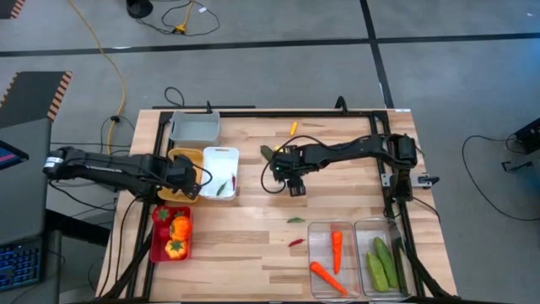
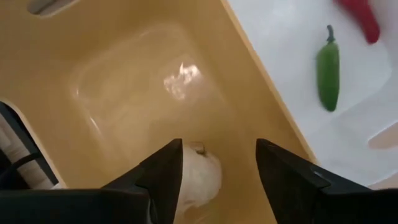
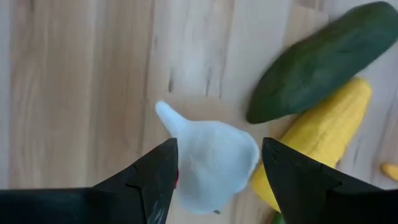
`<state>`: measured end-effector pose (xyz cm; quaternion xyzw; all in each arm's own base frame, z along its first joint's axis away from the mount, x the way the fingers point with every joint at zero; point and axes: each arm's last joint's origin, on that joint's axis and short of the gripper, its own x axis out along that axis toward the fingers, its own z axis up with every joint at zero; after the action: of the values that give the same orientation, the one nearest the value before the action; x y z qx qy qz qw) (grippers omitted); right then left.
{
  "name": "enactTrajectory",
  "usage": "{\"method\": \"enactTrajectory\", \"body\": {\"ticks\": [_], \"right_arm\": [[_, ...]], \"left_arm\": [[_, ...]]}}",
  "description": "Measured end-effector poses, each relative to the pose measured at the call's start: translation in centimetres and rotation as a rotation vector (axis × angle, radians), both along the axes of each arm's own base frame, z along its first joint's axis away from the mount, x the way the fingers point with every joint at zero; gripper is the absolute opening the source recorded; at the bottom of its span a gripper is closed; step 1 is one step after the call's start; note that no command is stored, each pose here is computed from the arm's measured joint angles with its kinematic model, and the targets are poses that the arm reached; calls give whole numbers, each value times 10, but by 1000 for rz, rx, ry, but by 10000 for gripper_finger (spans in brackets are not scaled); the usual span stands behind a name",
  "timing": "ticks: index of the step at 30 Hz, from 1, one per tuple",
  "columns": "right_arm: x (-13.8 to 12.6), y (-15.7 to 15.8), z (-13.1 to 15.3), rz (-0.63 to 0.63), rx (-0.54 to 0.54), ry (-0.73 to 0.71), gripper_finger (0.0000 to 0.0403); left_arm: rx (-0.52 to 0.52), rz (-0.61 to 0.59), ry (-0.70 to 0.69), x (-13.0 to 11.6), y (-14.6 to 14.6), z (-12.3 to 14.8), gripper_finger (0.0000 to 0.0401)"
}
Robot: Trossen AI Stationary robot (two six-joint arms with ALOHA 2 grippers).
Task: Sort produce into baskets
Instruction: Put the white garlic into the yellow bin
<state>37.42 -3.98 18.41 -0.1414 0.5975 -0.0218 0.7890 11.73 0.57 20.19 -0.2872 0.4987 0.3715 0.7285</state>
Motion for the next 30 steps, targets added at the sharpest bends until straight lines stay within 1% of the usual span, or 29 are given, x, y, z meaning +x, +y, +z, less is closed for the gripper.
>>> {"method": "enactTrajectory", "body": {"ticks": [6,12,17,22,26,30], "right_arm": [[-1,1,7,-20,-2,-31,260],[-3,-3,12,-171,43,-55,260],[-4,-8,9,-247,68,-51,260],[-8,-11,3,-245,137,-21,260],[-9,-10,0,-245,137,-19,260],[-9,-10,-7,-242,134,-51,260]], "left_arm": [[-6,-3,46,4,0,-5,190],[-12,-5,55,5,0,-6,190],[-12,-4,54,5,0,-5,190],[-12,-5,54,5,0,-5,190],[-12,-5,54,5,0,-5,190],[-12,-5,54,5,0,-5,190]]}}
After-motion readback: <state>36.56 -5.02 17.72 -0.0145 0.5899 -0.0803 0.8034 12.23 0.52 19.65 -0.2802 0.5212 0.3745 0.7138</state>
